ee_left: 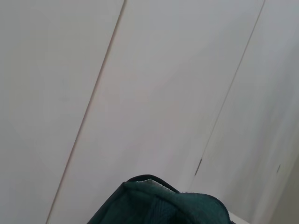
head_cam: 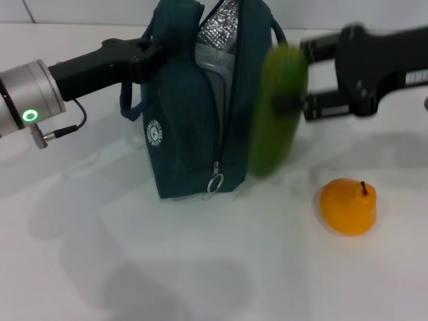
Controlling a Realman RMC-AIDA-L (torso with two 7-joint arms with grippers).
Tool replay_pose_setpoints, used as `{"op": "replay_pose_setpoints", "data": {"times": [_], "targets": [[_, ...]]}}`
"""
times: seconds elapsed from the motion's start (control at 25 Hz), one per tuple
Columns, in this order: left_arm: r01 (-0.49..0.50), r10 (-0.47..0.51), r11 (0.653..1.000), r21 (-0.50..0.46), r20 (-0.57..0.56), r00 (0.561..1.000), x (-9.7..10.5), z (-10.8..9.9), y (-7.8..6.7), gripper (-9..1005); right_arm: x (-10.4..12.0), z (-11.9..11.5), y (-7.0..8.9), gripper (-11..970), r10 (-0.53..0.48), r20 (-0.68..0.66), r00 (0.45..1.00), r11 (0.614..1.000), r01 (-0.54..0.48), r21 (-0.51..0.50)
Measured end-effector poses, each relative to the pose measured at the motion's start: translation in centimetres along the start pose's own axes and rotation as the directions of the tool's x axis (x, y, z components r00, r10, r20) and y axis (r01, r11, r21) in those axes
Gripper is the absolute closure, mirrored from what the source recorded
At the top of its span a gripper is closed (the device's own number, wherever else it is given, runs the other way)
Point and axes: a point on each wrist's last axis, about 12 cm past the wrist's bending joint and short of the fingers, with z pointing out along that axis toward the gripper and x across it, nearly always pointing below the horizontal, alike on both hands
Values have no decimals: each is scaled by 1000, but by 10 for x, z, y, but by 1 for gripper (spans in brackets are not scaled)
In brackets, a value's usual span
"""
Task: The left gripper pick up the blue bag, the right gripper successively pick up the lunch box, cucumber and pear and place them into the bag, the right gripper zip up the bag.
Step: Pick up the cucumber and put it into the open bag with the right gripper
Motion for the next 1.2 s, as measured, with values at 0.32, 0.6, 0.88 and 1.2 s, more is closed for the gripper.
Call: {"op": "replay_pose_setpoints", "data": {"times": [0.32,0.6,0.88,1.2], "targets": [[-5,5,1000,8,-7,1000,2,-2,-1,946,0,-9,-16,376,-28,221,975,988,-7,153],[-20,20,999,33,-1,1000,2,-4,-5,945,2,-4,-35,377,10,344,939,978,-80,190],[-21,21,999,47,11,1000,3,-6,-7,944,5,8,-45,373,70,353,933,977,-136,166],[-25,24,999,46,23,999,1,-6,-6,944,28,32,-51,365,128,260,957,970,-176,169]]}}
